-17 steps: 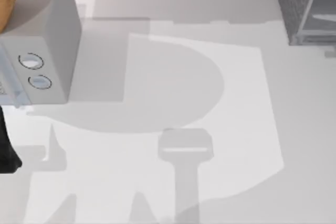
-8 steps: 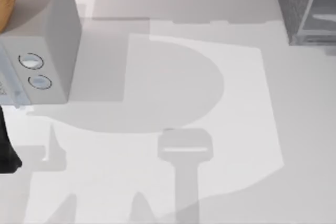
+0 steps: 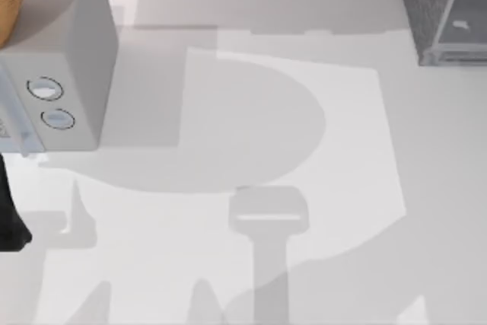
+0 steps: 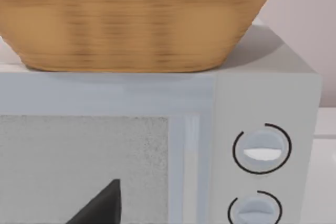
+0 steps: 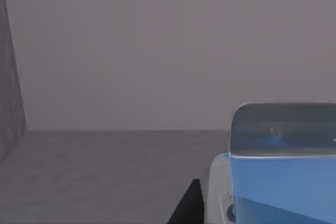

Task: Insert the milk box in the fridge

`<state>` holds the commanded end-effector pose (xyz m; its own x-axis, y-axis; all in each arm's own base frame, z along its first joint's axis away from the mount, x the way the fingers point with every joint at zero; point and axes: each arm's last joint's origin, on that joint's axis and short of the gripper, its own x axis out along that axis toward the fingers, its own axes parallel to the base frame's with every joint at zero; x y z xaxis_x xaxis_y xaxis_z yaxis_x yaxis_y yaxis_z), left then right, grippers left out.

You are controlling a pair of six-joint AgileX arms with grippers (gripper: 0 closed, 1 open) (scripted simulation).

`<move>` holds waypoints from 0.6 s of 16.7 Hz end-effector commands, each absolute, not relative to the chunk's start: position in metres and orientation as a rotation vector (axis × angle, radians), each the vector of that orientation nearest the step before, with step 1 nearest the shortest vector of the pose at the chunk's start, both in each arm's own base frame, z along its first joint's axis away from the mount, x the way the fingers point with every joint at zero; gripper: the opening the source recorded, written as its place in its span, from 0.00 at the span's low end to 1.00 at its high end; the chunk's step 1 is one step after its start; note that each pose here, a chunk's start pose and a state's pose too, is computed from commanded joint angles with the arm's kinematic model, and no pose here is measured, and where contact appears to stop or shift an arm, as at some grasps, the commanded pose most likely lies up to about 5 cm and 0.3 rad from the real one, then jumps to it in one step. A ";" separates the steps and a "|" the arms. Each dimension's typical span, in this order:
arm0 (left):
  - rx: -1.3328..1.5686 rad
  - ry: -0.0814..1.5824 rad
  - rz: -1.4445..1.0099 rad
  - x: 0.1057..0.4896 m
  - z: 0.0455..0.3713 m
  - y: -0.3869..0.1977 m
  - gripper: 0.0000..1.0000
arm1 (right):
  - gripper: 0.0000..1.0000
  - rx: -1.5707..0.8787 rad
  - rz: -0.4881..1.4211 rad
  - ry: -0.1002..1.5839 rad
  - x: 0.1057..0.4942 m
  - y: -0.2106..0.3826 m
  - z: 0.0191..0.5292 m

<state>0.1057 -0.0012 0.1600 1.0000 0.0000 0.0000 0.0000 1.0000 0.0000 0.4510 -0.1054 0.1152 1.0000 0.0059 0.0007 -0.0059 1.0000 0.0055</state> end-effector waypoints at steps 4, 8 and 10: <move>0.000 0.000 0.000 0.106 0.160 -0.001 1.00 | 0.00 0.003 0.005 -0.003 0.470 -0.106 0.119; 0.000 0.000 0.000 0.106 0.160 -0.001 1.00 | 0.00 0.002 0.004 -0.004 0.488 -0.106 0.122; 0.000 0.000 0.000 0.106 0.160 -0.001 1.00 | 0.00 0.002 0.004 -0.002 0.497 -0.106 0.124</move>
<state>0.1057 -0.0012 0.1600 1.0000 0.0000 0.0000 0.0000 1.0000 0.0000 0.4966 -0.1060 0.1236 1.0000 0.0040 0.0023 -0.0040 1.0000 0.0022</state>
